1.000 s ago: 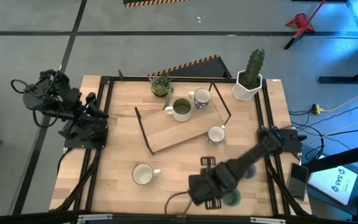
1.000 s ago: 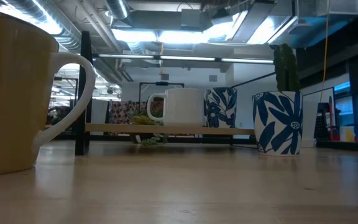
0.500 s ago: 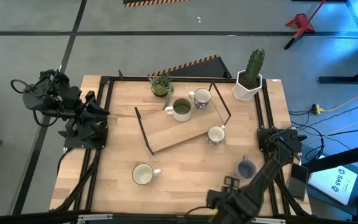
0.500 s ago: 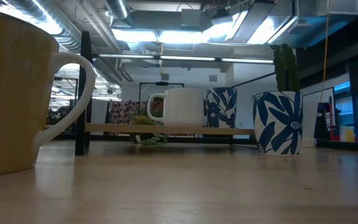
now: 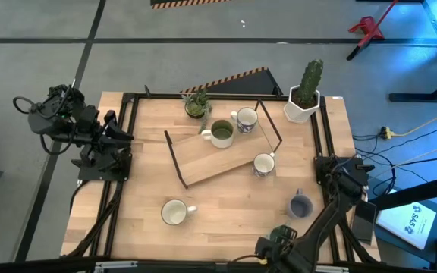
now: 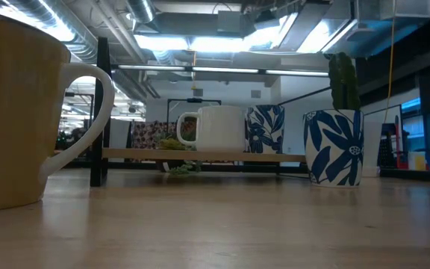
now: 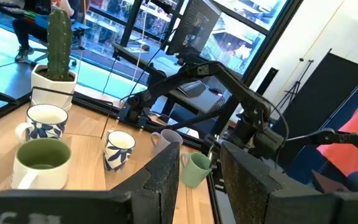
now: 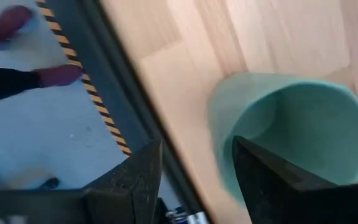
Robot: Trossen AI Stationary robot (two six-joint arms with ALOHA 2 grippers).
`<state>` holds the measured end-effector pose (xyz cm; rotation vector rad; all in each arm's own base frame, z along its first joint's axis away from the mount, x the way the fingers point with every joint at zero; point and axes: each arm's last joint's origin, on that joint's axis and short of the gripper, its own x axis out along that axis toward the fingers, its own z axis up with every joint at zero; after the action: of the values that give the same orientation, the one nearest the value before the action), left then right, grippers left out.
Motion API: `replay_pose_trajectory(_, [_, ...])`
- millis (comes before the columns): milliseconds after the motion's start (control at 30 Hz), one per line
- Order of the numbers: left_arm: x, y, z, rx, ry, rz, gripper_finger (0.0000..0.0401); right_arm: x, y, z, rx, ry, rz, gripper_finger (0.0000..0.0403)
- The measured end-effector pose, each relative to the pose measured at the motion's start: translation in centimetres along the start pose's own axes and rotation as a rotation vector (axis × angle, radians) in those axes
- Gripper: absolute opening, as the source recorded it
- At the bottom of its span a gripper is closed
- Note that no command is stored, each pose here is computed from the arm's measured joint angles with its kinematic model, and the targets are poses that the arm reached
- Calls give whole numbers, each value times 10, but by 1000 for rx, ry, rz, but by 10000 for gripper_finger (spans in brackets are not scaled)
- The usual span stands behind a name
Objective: Place coffee mugs
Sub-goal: Put the light green mug on the shelf
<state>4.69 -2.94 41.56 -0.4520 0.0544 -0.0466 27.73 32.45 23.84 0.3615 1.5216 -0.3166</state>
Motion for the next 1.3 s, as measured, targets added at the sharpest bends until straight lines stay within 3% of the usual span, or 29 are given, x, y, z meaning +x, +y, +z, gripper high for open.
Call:
replay_pose_trajectory(167, [0, 0, 0, 24, 0, 0, 112, 14, -9, 7, 3, 17, -61, 182])
replay_pose_trajectory(300, [0, 0, 0, 24, 0, 0, 112, 21, -11, 15, -27, 62, -37, 165])
replay_pose_trajectory(533, [0, 0, 0, 25, 5, -8, 112, 21, -17, 34, -28, 115, -15, 17])
replay_pose_trajectory(667, [0, 0, 0, 24, 4, -8, 112, 21, -25, 58, -57, 135, 26, 10])
replay_pose_trajectory(833, [0, 0, 0, 24, 4, -8, 112, 5, -37, 101, -152, 45, 93, 5])
replay_pose_trajectory(1300, [0, 0, 0, 24, 4, -8, 112, -25, -132, 226, -332, -182, 15, 1])
